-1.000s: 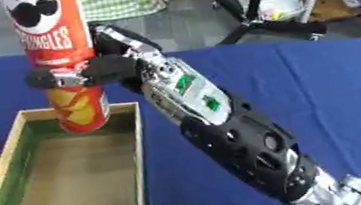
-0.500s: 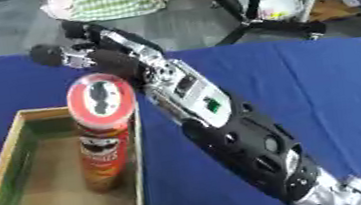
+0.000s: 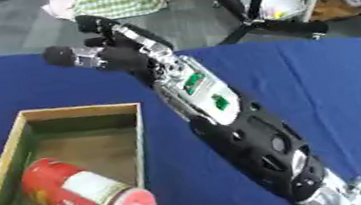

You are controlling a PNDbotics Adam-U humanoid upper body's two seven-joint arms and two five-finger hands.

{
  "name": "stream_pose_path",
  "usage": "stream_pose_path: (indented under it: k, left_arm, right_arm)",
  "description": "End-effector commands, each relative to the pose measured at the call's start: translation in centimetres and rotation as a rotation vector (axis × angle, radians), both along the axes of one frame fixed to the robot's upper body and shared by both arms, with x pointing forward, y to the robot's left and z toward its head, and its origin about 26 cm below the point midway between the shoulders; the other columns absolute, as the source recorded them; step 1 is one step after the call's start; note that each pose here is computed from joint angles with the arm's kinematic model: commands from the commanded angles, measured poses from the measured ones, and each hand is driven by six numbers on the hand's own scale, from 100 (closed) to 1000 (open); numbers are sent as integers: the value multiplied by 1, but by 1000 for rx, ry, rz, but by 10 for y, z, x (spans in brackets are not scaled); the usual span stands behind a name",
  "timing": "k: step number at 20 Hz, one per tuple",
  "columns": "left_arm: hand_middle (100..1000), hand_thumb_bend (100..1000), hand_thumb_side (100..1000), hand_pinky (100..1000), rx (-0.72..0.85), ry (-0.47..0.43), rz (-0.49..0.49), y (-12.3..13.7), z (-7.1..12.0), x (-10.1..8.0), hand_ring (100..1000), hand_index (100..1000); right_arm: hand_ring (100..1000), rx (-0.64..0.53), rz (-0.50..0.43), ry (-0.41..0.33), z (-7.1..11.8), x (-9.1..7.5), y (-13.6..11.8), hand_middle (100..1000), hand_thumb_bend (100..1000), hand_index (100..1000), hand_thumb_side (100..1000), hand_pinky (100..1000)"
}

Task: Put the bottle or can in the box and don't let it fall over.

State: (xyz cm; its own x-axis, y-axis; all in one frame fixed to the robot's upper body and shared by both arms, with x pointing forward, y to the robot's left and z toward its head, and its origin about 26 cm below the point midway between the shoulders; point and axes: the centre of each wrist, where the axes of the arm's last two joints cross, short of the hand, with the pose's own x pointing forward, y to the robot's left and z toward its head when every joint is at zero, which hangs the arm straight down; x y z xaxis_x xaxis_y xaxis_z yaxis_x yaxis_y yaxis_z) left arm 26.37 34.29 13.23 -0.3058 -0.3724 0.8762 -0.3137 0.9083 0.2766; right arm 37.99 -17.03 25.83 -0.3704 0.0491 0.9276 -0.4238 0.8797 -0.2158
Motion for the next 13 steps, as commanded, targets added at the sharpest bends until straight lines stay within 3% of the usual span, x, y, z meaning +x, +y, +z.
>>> stream_pose_path:
  k: [1, 13]
  left_arm:
    - [815, 100, 655, 959, 24, -12, 2, 4, 6, -1, 886, 781]
    - [815, 100, 652, 960, 27, -13, -2, 4, 6, -2, 882, 782]
  right_arm:
    - [1000, 24, -7, -78, 28, -9, -12, 1000, 1000, 971, 404, 1000]
    - [1000, 115, -29, -160, 71, -30, -44, 1000, 933, 957, 317, 1000]
